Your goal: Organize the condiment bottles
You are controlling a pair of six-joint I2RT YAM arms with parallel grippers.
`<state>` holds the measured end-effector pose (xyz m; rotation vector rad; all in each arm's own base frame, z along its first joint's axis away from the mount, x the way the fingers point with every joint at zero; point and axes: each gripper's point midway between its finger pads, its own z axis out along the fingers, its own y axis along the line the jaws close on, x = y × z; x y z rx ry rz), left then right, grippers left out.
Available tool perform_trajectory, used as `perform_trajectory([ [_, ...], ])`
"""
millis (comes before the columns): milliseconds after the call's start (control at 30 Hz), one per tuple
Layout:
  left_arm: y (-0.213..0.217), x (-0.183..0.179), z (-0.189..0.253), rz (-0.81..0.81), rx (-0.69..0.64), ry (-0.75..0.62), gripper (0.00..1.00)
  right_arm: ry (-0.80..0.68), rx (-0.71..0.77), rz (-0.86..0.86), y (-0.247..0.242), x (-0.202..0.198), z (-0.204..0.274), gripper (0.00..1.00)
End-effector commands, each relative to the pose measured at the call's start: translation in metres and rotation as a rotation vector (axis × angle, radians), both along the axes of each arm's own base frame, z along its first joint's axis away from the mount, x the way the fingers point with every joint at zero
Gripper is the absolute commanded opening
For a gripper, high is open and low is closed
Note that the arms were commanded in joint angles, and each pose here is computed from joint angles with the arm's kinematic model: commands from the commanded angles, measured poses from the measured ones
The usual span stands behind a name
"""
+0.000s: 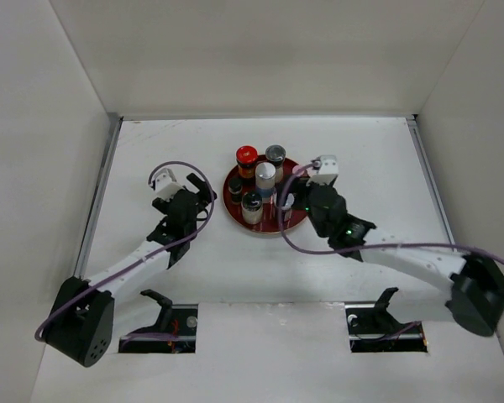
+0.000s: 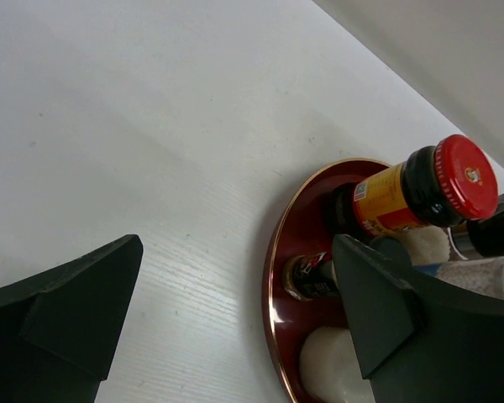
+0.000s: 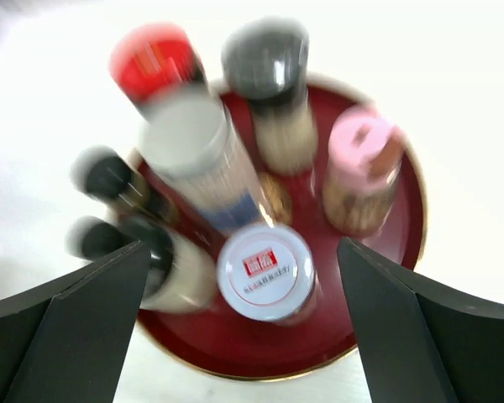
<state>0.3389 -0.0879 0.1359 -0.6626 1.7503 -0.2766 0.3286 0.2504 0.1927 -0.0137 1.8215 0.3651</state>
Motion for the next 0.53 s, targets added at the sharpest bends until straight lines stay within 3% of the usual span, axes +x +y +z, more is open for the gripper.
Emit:
perform_trajectory([
  [0, 0.005, 0.001, 0.026, 0.026, 0.001, -0.007, 1.00, -0.107, 0.094, -0.077, -0.034, -0.010, 0.039, 1.00],
  [300, 0.011, -0.003, 0.067, 0.050, 0.026, -0.038, 1.00, -0.091, 0.140, -0.431, -0.153, -0.031, -0.013, 1.00],
  [500, 0.009, 0.001, 0.066, 0.040, 0.071, -0.020, 1.00, -0.044, 0.149, -0.489, -0.160, -0.030, -0.033, 1.00],
])
